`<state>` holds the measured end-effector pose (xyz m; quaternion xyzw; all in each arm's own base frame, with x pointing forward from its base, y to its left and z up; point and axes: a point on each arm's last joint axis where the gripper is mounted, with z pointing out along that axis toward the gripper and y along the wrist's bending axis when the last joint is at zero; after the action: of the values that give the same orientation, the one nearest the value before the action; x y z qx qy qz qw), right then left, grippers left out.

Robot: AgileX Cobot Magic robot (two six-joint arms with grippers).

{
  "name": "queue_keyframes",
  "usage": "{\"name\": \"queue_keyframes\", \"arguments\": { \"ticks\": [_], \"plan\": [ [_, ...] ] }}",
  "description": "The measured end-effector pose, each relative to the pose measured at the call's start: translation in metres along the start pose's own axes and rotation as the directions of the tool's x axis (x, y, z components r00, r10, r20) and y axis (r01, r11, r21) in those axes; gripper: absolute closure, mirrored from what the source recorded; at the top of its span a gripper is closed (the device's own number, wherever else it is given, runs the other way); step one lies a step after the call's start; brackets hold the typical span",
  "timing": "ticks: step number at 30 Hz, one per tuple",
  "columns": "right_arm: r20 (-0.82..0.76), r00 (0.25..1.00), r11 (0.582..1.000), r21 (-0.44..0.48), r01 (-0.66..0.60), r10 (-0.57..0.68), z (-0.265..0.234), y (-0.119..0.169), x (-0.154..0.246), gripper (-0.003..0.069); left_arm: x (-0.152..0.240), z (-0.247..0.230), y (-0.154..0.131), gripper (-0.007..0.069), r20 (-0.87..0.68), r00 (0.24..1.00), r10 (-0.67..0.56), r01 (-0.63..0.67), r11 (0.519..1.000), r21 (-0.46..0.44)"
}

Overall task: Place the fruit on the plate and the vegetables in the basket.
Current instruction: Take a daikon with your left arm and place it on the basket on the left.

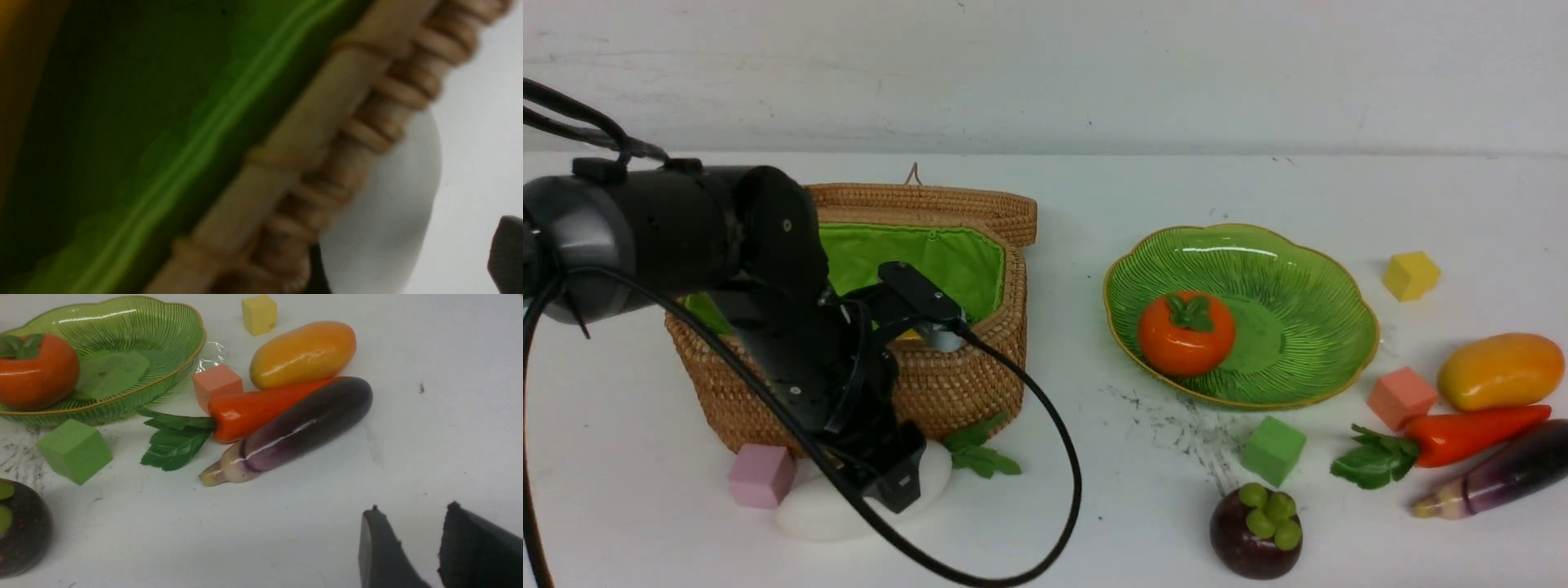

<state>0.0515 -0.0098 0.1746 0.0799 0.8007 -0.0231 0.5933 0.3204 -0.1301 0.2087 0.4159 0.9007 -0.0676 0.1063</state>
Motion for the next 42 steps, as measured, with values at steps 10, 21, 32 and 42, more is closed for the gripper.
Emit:
{"name": "queue_keyframes", "arguments": {
  "ticks": [10, 21, 32, 42],
  "plan": [
    [0.000, 1.000, 1.000, 0.000, 0.000, 0.000, 0.000, 0.000, 0.000, 0.0416, -0.005, 0.006, 0.003, 0.0081, 0.014, 1.000, -0.011, 0.011, 1.000, 0.005],
    [0.000, 1.000, 1.000, 0.000, 0.000, 0.000, 0.000, 0.000, 0.000, 0.0416, -0.002, -0.013, -0.001, 0.0092, 0.033, 0.999, 0.006, -0.005, 1.000, -0.018],
    [0.000, 1.000, 1.000, 0.000, 0.000, 0.000, 0.000, 0.000, 0.000, 0.0416, 0.035, -0.061, -0.030, 0.0067, 0.124, 0.992, 0.004, 0.005, 0.997, -0.072],
    [0.000, 1.000, 1.000, 0.000, 0.000, 0.000, 0.000, 0.000, 0.000, 0.0416, 0.025, -0.015, -0.048, 0.0065, 0.109, 0.990, 0.085, -0.054, 0.964, -0.261]
  ]
}}
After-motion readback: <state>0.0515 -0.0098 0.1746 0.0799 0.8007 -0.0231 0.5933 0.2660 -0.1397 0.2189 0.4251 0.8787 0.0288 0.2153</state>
